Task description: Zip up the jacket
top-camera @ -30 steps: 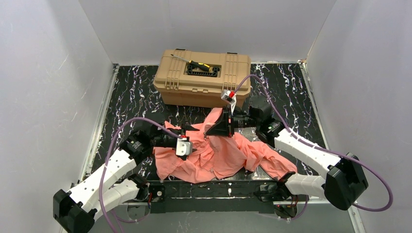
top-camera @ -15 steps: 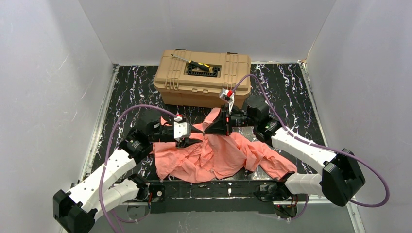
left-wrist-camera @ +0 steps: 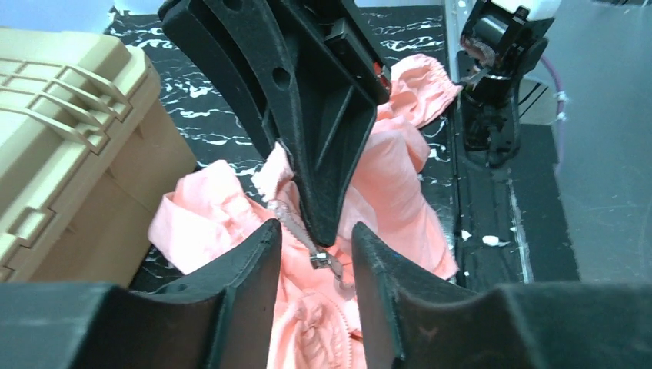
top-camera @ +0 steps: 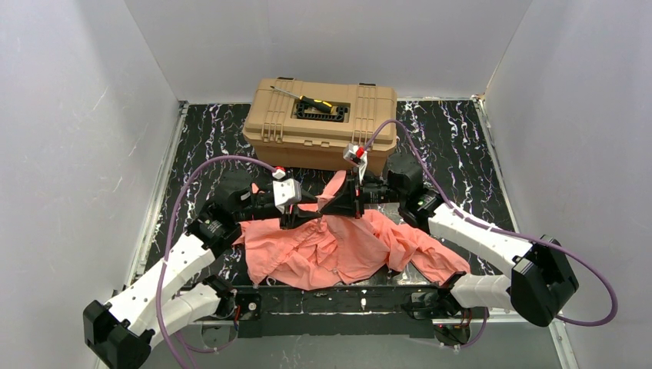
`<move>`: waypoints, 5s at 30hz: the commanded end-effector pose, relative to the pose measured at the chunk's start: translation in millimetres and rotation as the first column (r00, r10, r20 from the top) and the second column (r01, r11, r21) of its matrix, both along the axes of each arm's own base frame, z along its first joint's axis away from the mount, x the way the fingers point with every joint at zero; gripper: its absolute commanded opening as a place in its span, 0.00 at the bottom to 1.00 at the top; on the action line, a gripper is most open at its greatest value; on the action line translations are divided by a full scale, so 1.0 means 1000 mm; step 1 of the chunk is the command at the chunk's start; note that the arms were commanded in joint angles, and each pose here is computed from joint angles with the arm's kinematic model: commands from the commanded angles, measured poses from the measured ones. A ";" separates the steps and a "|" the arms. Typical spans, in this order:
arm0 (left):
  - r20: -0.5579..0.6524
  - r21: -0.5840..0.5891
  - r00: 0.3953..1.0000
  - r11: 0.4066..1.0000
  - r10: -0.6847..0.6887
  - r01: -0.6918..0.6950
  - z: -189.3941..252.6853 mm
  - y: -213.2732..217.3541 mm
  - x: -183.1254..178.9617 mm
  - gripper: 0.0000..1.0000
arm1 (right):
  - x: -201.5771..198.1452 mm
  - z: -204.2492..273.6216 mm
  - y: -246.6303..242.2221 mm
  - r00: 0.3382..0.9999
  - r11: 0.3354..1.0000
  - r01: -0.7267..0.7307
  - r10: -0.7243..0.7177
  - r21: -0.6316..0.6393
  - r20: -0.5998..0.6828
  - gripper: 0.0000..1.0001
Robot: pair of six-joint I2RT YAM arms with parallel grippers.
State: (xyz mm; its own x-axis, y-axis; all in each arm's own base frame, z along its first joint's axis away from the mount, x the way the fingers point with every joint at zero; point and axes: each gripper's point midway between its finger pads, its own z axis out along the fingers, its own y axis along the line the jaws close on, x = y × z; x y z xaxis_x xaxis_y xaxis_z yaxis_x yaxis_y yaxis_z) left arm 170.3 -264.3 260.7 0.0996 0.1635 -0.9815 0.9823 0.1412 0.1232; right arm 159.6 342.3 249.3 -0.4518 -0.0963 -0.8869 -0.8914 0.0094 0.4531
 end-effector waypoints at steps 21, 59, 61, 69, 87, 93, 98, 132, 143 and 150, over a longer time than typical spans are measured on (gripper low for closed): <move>0.108 -0.036 0.991 0.996 0.083 -0.079 0.041 0.009 0.022 0.00 | -0.022 0.029 -0.022 0.987 0.998 -0.065 0.062 0.015 0.148 0.13; 0.099 -0.046 0.983 0.988 0.154 -0.150 0.050 0.013 0.032 0.00 | 0.010 0.064 0.007 0.973 0.995 0.041 -0.061 0.093 0.224 0.39; 0.090 -0.051 0.985 0.988 0.150 -0.146 0.049 0.013 0.031 0.00 | 0.007 0.066 0.008 0.971 0.995 0.034 -0.055 0.095 0.233 0.35; 0.089 -0.066 0.985 0.988 0.145 -0.140 0.053 0.012 0.029 0.00 | -0.013 0.045 0.010 0.987 0.995 -0.074 0.065 0.060 0.150 0.34; 0.058 -0.067 0.989 0.989 0.138 -0.134 0.052 0.012 0.024 0.17 | -0.001 0.056 -0.001 0.965 0.995 0.047 -0.068 0.088 0.252 0.01; -0.043 -0.070 0.995 0.993 0.093 -0.096 0.047 0.010 0.011 0.61 | -0.007 0.057 -0.004 0.960 0.996 0.016 -0.040 0.090 0.277 0.01; -0.080 -0.060 0.996 0.997 0.032 -0.037 0.037 0.009 0.000 0.59 | -0.011 0.063 -0.005 0.957 0.995 -0.024 -0.006 0.099 0.291 0.01; -0.021 -0.161 0.998 0.985 -0.066 0.062 0.072 -0.001 -0.005 0.00 | -0.015 0.055 -0.005 0.966 0.993 -0.068 0.041 0.099 0.256 0.01; -0.038 -0.163 0.996 0.984 -0.077 0.070 0.070 0.004 -0.010 0.00 | 0.015 0.053 -0.031 0.974 0.996 0.037 -0.054 0.077 0.221 0.41; -0.034 -0.161 0.996 0.984 -0.079 0.072 0.070 0.004 -0.010 0.00 | 0.005 0.048 -0.032 0.983 0.997 -0.025 0.012 0.068 0.183 0.12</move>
State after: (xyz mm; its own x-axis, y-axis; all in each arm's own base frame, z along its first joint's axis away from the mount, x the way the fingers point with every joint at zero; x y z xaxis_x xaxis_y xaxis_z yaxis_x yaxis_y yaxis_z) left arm 166.9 -263.2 318.3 0.0315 0.0223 -0.9993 0.9944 0.0999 0.0336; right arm 176.4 314.1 295.3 -0.2740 -0.0337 -0.9611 -0.9617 0.0198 0.2734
